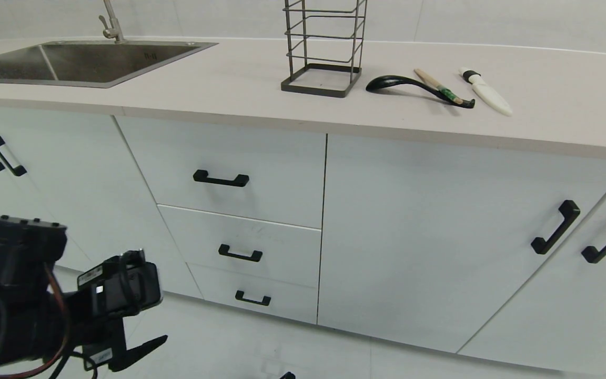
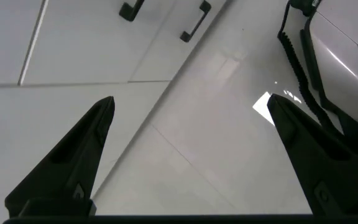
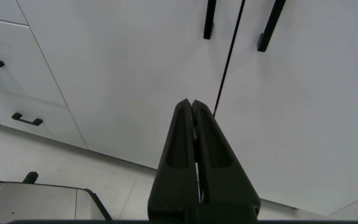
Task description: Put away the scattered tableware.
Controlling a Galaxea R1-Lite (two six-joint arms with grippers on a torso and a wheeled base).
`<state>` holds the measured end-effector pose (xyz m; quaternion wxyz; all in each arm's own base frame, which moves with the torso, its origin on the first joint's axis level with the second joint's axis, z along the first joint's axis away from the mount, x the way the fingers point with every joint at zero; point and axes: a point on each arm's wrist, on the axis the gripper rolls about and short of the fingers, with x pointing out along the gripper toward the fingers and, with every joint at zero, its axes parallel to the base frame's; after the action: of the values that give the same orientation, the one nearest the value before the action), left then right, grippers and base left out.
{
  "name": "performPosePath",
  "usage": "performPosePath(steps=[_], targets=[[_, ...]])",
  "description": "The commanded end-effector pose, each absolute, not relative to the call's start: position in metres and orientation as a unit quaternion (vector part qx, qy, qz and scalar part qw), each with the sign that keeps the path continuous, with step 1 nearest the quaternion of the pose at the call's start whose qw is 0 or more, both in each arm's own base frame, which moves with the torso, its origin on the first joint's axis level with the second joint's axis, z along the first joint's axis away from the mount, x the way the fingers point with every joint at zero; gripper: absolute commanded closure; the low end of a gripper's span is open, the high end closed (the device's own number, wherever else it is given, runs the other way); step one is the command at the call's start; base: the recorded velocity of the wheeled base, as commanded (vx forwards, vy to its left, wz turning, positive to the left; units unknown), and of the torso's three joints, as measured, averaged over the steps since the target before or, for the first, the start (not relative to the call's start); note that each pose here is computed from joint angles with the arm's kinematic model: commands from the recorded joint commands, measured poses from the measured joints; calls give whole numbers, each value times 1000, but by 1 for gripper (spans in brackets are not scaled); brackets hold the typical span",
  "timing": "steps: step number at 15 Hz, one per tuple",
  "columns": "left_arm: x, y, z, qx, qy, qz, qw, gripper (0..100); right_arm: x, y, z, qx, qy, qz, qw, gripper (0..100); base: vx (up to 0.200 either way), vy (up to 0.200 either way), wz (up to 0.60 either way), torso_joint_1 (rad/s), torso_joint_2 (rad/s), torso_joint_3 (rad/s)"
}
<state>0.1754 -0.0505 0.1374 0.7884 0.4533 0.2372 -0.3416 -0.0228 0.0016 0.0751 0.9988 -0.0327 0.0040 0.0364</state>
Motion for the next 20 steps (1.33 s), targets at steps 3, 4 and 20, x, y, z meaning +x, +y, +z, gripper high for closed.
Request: performPosePath(steps=[3, 4, 20], targets=[[213, -66, 108, 456, 267, -364, 767, 0, -23, 2, 75, -33, 4, 36, 999, 100, 0, 0, 0, 0, 0, 0], [213, -67, 105, 457, 271, -369, 763, 0, -23, 2, 75, -33, 4, 36, 999, 100, 0, 0, 0, 0, 0, 0], [286, -85, 62, 487, 194, -412, 745, 0, -23, 2, 75, -33, 4, 36, 999, 100, 0, 0, 0, 0, 0, 0]])
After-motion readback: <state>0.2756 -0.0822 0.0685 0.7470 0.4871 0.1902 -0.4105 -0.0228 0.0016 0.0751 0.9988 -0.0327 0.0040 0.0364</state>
